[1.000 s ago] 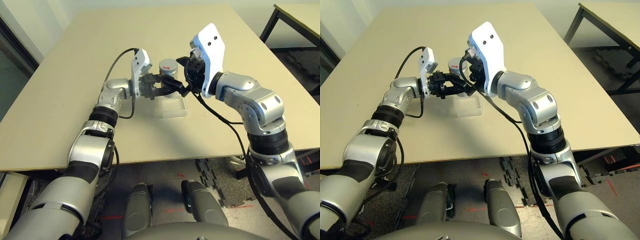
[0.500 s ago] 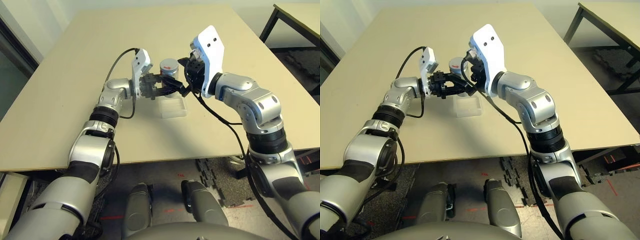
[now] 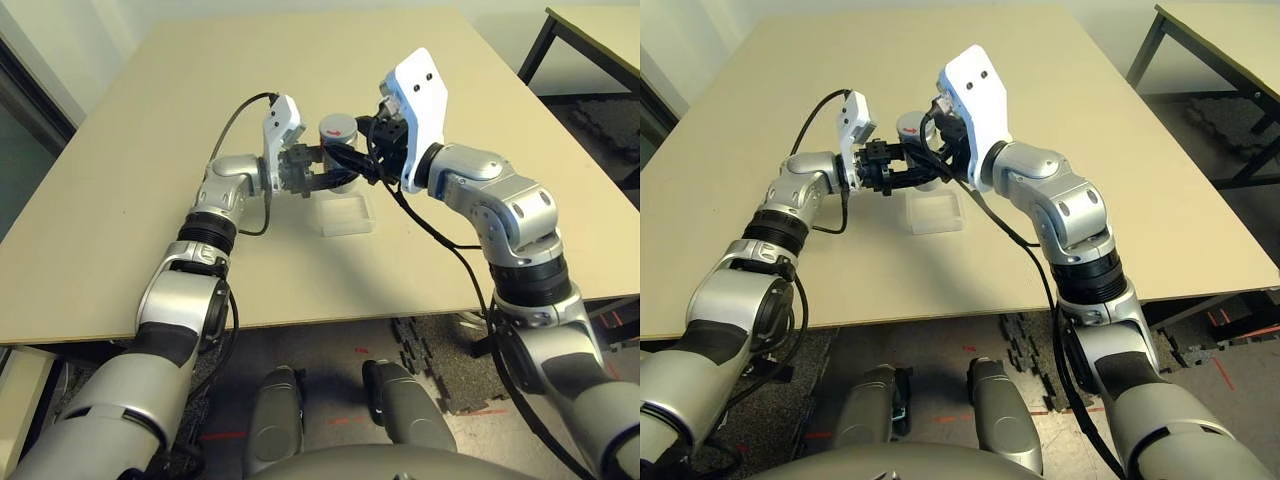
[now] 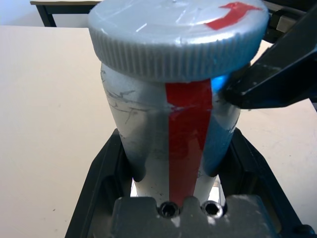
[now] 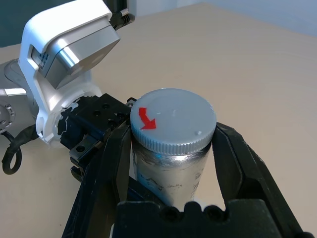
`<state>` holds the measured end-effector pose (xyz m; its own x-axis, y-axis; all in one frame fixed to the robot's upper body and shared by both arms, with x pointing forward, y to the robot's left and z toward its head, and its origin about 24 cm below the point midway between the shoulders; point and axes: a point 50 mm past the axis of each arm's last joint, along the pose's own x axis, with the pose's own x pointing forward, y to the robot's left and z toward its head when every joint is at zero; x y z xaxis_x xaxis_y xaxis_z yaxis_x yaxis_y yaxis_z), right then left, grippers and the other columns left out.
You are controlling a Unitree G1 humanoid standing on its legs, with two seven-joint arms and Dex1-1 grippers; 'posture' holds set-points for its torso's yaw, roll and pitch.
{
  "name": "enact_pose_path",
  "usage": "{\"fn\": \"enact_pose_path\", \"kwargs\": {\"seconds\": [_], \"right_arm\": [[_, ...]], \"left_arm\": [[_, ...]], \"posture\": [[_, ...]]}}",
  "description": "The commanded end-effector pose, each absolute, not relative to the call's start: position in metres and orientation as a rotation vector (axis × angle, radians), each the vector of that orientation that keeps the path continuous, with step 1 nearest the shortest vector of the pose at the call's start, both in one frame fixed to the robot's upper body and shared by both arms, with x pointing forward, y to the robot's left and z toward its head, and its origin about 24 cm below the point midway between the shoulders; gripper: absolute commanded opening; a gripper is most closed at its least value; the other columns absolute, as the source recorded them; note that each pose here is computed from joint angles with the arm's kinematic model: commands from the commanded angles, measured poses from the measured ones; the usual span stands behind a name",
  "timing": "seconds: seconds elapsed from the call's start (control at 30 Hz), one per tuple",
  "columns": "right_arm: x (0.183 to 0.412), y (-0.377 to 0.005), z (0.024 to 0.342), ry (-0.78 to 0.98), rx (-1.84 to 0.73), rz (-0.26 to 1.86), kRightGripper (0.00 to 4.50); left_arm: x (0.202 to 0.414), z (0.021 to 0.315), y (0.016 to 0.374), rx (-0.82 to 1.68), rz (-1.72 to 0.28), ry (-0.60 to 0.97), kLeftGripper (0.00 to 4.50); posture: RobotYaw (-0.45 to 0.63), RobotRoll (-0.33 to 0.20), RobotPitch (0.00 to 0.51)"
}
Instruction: Pour the medicine from the bottle into the box.
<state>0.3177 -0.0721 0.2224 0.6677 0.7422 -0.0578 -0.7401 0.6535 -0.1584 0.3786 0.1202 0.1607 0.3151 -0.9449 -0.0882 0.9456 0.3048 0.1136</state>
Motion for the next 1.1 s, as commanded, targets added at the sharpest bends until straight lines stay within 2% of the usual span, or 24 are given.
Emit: {"fn": "enact_pose_path", "kwargs": {"seconds": [0.03,0.17,0.3,0.33,0.37,0.4,0.43,0.5,0.53,0.6,0.67,0.9,1.1], "right_arm": [[0.318,-0.074,0.23,-0.021,-0.126,0.905,2.62],[0.324,-0.085,0.238,-0.027,-0.106,1.008,2.6],[0.34,-0.103,0.244,-0.017,-0.14,1.062,2.59],[0.343,-0.106,0.246,-0.018,-0.14,1.076,2.69],[0.347,-0.109,0.249,-0.022,-0.134,1.091,3.0],[0.351,-0.111,0.25,-0.027,-0.122,1.114,3.0],[0.353,-0.112,0.251,-0.031,-0.114,1.139,2.76],[0.356,-0.113,0.251,-0.037,-0.118,1.212,2.61],[0.357,-0.113,0.251,-0.036,-0.126,1.246,3.28],[0.36,-0.113,0.249,-0.033,-0.14,1.299,3.79],[0.365,-0.112,0.248,-0.026,-0.148,1.333,4.49],[0.383,-0.114,0.254,-0.02,-0.143,1.362,4.5],[0.384,-0.118,0.256,-0.003,-0.17,1.394,4.5]], "left_arm": [[0.376,0.159,0.118,0.175,-1.284,0.018,2.58],[0.374,0.16,0.118,0.184,-1.311,0.021,2.58],[0.371,0.159,0.118,0.192,-1.332,0.027,2.58],[0.37,0.158,0.118,0.193,-1.335,0.028,2.58],[0.369,0.157,0.118,0.195,-1.341,0.033,2.58],[0.368,0.157,0.118,0.197,-1.346,0.036,2.58],[0.367,0.156,0.118,0.197,-1.349,0.039,2.58],[0.366,0.155,0.118,0.197,-1.355,0.043,2.58],[0.365,0.154,0.118,0.197,-1.359,0.046,2.58],[0.363,0.153,0.118,0.199,-1.37,0.05,2.58],[0.361,0.152,0.117,0.202,-1.385,0.053,2.58],[0.352,0.151,0.116,0.206,-1.414,0.061,2.58],[0.351,0.15,0.118,0.204,-1.402,0.067,2.58]], "posture": [[-0.19,0.0,0.105],[-0.18,0.0,0.105],[-0.18,0.0,0.105],[-0.18,0.0,0.104],[-0.17,0.0,0.103],[-0.17,0.0,0.104],[-0.17,0.0,0.104],[-0.16,0.0,0.102],[-0.16,0.0,0.102],[-0.15,0.0,0.102],[-0.15,0.0,0.102],[-0.12,0.0,0.103],[-0.11,0.0,0.104]]}}
